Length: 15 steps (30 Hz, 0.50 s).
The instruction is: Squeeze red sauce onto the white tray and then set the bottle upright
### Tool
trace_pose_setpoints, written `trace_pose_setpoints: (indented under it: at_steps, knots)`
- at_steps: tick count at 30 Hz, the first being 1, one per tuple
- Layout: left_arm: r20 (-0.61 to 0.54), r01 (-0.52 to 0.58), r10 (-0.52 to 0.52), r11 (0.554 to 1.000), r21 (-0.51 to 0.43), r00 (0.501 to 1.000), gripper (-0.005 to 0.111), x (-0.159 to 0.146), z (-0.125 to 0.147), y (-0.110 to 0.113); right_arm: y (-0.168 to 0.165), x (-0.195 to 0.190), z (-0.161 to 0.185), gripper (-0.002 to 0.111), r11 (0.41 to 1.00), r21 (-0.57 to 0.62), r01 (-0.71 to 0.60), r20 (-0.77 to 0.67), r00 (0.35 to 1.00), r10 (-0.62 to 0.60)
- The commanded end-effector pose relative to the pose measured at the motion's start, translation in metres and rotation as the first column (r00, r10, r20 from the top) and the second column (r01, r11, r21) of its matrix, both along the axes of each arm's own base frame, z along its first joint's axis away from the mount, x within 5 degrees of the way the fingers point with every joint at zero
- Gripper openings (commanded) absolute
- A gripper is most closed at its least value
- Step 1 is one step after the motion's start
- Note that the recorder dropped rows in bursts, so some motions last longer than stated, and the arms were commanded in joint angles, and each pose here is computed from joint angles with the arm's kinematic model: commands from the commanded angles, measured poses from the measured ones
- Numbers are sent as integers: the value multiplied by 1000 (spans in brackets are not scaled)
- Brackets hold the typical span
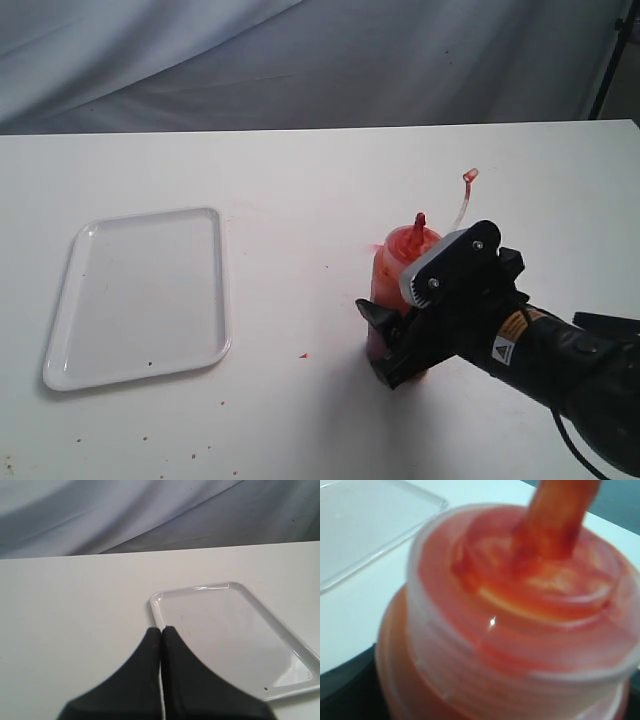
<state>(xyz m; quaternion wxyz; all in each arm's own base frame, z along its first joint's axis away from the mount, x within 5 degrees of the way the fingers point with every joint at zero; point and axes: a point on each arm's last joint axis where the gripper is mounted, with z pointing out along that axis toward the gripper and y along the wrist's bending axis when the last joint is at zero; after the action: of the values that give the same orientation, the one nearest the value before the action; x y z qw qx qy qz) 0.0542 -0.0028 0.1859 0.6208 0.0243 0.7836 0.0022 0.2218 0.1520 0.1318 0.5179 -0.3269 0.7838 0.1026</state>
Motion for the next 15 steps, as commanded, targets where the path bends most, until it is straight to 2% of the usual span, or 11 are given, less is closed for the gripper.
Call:
trace_pose_setpoints:
  at_steps: [1,5,11,15]
  knots:
    - [10,-2,2,1000,5,1000,0,0,-1,0,-2,3,0,18,998,14,53,-8,999,-53]
    - [10,-2,2,1000,5,1000,0,0,-1,0,-4,4,1,1,996,23,87,-5,996,-87]
    - [10,-2,2,1000,5,1000,0,0,-1,0,-3,4,16,0,996,59,65,69,995,-69]
    - [10,-2,2,1000,5,1000,0,0,-1,0,-2,2,41,0,998,61,0,217,976,-13]
